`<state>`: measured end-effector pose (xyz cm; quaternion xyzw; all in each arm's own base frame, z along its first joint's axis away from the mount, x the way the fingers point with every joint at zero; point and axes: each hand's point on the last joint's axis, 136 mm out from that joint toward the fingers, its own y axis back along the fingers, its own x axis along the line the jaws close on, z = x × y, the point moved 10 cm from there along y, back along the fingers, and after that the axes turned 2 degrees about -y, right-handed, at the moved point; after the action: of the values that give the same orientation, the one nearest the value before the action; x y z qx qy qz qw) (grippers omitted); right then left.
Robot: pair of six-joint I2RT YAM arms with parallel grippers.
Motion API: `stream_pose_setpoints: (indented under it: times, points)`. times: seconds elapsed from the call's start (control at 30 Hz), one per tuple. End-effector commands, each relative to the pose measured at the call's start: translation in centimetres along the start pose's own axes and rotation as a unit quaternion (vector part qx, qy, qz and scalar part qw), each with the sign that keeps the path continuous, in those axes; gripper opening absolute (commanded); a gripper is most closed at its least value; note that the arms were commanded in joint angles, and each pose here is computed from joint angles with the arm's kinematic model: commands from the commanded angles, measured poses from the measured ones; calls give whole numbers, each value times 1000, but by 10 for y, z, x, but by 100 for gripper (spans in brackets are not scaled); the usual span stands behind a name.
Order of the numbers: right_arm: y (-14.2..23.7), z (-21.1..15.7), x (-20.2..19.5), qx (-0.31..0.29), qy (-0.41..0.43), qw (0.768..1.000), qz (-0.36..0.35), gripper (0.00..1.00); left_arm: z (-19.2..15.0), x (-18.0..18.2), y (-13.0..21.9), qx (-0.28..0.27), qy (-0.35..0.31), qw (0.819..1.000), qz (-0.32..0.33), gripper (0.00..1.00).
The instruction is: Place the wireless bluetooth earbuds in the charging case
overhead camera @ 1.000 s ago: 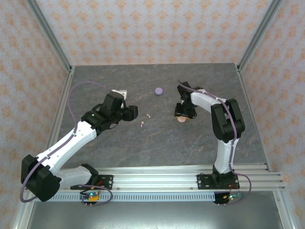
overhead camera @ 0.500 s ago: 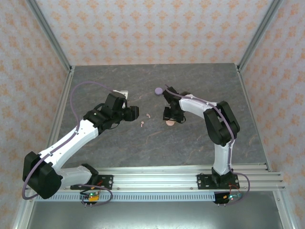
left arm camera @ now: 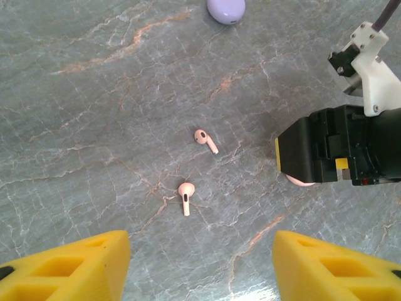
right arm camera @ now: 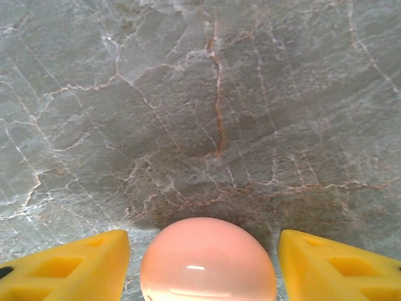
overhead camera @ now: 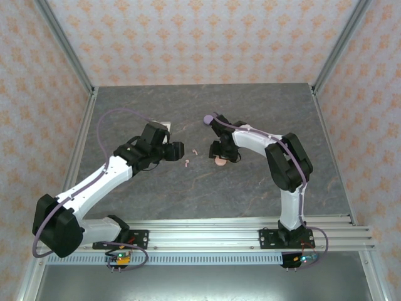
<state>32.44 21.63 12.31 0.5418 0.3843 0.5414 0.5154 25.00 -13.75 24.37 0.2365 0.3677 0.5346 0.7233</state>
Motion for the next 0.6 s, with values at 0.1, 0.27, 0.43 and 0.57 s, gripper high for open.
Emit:
stream_pose_setpoints:
  times: [0.1,0.27,0.43,0.57]
  points:
    - [24,4,5,-33,5,999,37,70,-2,-6,-14,10,15,999,-28,62]
    - [43,3,-4,-52,10,996,67,72,-2,-11,-31,24,34,998,-53,62]
    - [62,2,-25,-75,3,993,89,72,-2,-19,-52,38,48,995,-76,61]
    - [65,1,-48,-69,-1,991,119,70,0,-25,-71,50,73,991,-102,60]
